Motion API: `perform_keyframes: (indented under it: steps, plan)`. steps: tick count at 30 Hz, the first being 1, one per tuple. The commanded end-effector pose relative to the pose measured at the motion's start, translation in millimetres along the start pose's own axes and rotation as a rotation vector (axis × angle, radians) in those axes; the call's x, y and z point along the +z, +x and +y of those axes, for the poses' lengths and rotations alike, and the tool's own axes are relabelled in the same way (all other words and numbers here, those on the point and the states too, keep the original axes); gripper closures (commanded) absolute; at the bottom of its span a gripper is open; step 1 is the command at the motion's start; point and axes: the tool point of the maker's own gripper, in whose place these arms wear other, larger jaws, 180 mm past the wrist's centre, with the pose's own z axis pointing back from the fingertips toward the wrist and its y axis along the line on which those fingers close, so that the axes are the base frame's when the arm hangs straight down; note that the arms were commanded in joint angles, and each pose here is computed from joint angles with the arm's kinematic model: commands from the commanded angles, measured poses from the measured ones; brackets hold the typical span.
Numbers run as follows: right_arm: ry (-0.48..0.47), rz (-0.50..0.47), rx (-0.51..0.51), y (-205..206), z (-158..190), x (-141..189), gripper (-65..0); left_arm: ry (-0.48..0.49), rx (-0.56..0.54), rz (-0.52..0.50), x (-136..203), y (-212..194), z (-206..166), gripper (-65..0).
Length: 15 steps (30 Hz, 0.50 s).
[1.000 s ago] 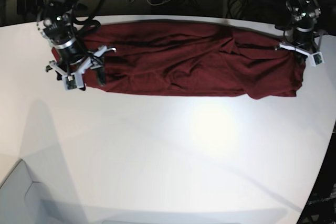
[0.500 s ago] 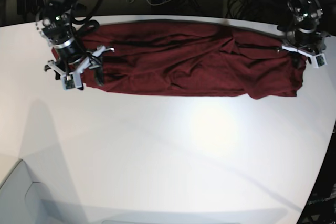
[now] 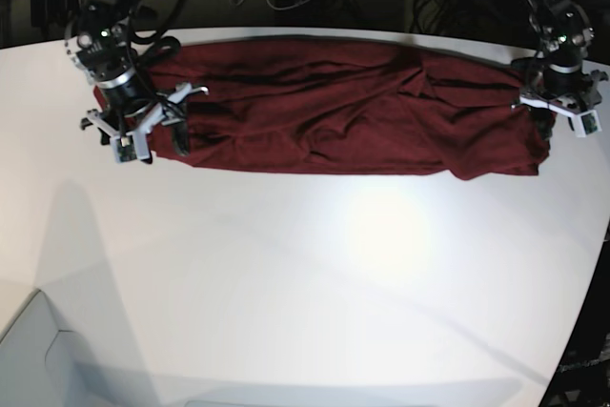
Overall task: Layout the t-shirt on the table in an organized manner, then fold the t-shirt properly
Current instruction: 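Grasp both ends of the folded strip with both grippers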
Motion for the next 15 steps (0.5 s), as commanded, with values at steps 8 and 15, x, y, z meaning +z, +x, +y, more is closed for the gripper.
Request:
perform_keyframes:
  steps: [8, 15]
  plan:
    - [0.025, -0.018, -0.028, -2, 4, -7, -35.2, -0.145, -0.045, -0.053, -1, 17, -22, -58.7]
    - [0.024, -0.021, -0.028, 0, 4, -7, -35.2, -0.162, -0.050, -0.052, 0, 16, -25, -60.5]
